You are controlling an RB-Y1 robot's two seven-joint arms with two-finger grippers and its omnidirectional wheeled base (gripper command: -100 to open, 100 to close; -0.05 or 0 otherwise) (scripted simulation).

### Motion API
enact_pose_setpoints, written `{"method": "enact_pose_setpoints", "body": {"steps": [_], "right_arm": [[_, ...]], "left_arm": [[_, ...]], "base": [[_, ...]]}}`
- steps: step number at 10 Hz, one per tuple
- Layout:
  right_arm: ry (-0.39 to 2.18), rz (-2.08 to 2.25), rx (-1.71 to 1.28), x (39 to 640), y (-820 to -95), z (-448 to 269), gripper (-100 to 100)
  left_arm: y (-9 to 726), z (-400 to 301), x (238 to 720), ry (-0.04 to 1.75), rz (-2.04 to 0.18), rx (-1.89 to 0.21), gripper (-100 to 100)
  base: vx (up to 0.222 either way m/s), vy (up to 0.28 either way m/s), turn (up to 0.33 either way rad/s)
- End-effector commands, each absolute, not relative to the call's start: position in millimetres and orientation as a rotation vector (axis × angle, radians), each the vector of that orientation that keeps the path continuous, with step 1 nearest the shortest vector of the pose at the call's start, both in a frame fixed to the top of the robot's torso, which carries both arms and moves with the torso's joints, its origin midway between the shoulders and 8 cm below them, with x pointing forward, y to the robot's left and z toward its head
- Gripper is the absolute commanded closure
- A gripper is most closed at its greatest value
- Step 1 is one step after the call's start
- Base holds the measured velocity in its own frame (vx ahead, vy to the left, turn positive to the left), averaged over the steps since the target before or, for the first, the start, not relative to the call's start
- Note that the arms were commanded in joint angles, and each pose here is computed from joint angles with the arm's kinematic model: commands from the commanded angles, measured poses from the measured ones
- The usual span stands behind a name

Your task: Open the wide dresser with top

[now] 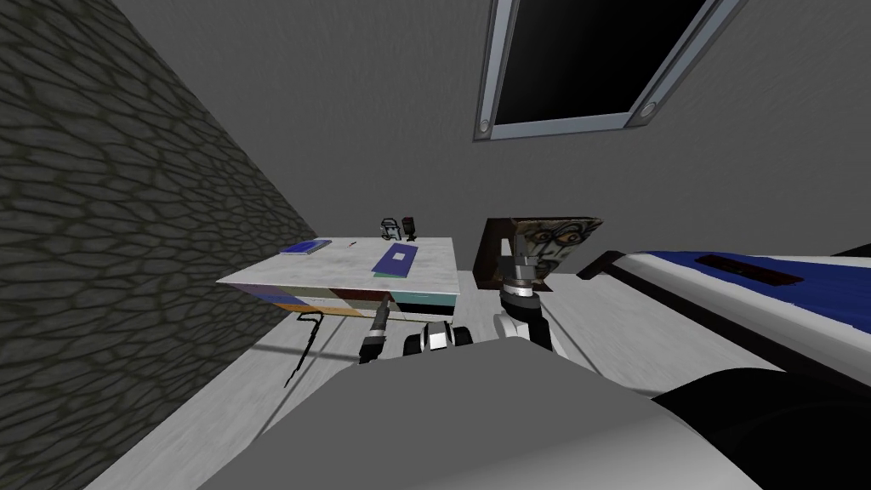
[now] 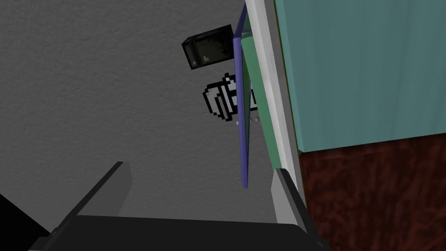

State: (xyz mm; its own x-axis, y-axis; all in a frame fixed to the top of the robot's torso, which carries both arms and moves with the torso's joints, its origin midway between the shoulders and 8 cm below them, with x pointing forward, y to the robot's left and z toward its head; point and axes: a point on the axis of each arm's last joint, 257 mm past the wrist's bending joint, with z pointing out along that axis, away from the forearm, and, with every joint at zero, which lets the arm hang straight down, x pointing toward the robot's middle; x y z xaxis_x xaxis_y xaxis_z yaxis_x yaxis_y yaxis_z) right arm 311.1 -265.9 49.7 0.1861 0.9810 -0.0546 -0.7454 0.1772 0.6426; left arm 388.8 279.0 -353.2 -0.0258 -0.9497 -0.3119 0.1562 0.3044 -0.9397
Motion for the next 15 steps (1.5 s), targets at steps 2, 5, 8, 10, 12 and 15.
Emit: {"method": "enact_pose_setpoints", "body": {"steps": [2, 5, 8, 10, 12, 15], "right_arm": [[0.525, 1.303, 0.545, 311.1, -265.9, 49.7, 0], [0.525, 1.303, 0.545, 311.1, -265.9, 49.7, 0], [0.525, 1.303, 0.545, 311.1, -265.9, 49.7, 0], [0.525, 1.303, 0.545, 311.1, -265.9, 49.7, 0], [0.525, 1.303, 0.545, 311.2, -265.9, 49.7, 0], [0.525, 1.303, 0.545, 311.1, -265.9, 49.7, 0]], "left_arm": [[272.2, -377.3, 383.4, 1.302, -1.077, -0.877, -100], [263.2, -393.9, 379.5, 1.327, -1.086, -0.895, -100], [254.6, -407.9, 375.3, 1.350, -1.094, -0.912, -100], [255.4, -414.5, 371.5, 1.363, -1.087, -0.924, -100], [246.7, -423.8, 368.1, 1.378, -1.097, -0.935, -100], [234.3, -440.7, 358.9, 1.408, -1.105, -0.965, -100]], "base": [[0.028, -0.033, -0.028], [0.027, -0.037, -0.029], [0.031, -0.040, -0.037], [0.023, -0.033, -0.001], [0.021, -0.027, -0.038], [0.043, -0.051, -0.034]]}}
